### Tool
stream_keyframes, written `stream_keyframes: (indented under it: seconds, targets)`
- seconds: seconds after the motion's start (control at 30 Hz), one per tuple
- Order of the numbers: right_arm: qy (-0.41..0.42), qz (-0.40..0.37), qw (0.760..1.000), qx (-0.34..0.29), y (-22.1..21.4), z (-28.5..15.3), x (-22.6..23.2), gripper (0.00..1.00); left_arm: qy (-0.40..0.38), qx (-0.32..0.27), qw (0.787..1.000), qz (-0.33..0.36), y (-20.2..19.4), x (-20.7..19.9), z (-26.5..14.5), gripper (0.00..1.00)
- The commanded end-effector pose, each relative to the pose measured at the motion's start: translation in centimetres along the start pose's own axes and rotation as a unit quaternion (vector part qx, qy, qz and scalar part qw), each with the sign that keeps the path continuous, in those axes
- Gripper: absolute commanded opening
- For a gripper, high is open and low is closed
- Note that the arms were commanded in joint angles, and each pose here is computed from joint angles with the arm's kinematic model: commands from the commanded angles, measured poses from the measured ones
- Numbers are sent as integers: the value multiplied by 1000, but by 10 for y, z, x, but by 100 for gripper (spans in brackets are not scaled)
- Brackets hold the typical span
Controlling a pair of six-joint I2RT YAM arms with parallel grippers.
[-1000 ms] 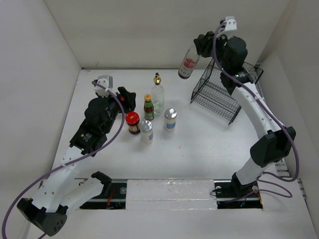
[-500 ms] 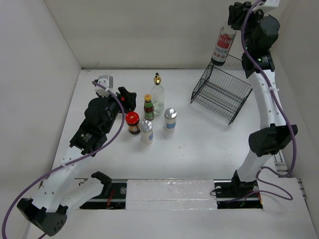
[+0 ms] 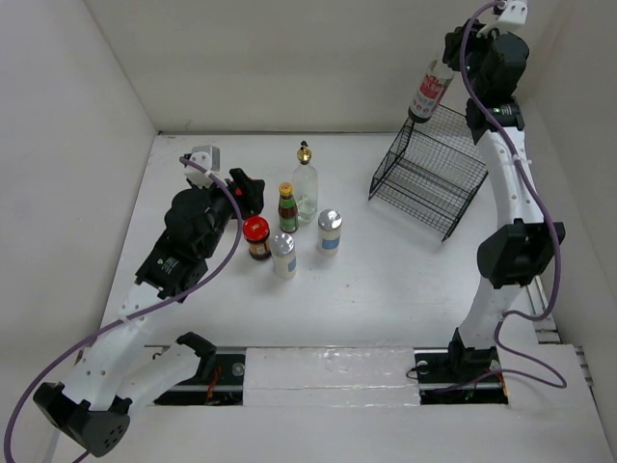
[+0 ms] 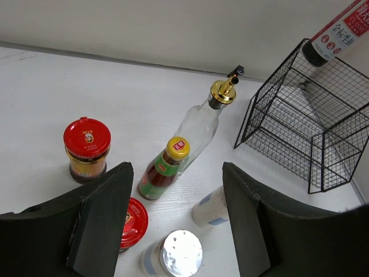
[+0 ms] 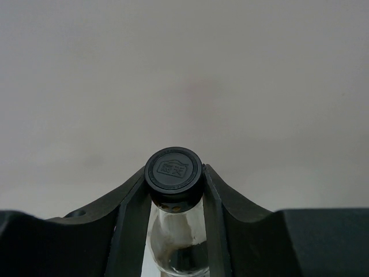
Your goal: Organize the condiment bottles
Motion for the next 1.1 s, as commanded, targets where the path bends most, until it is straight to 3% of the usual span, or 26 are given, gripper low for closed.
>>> stream_keyframes:
  seconds: [0.0,0.47,0.73,1.07]
  targets:
    - [11,-6,990,-143,102,-16,10,13,-15,-14,1000,-1,4,-5,4,59]
    - [-20,-38,995,-86,45,-3,-17,13,-16,-14,1000,-1,4,-5,4,59]
    - [-35,-51,994,-86,45,-4,-30,13,-20,-12,1000,-1,4,-6,3,59]
    - [-35,-50,998,-21,-38,-8,-38,13,-20,-12,1000,-1,4,-6,3,59]
Point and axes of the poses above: each gripper's point midway between its finger pads, its own z axis out along the fingers, its own x axis along the line the jaws close on, y = z × x, the point moved 2 cm from there along -z, back along the fingers, and after that the axes turned 1 degree about -z, right-handed, at the moved point
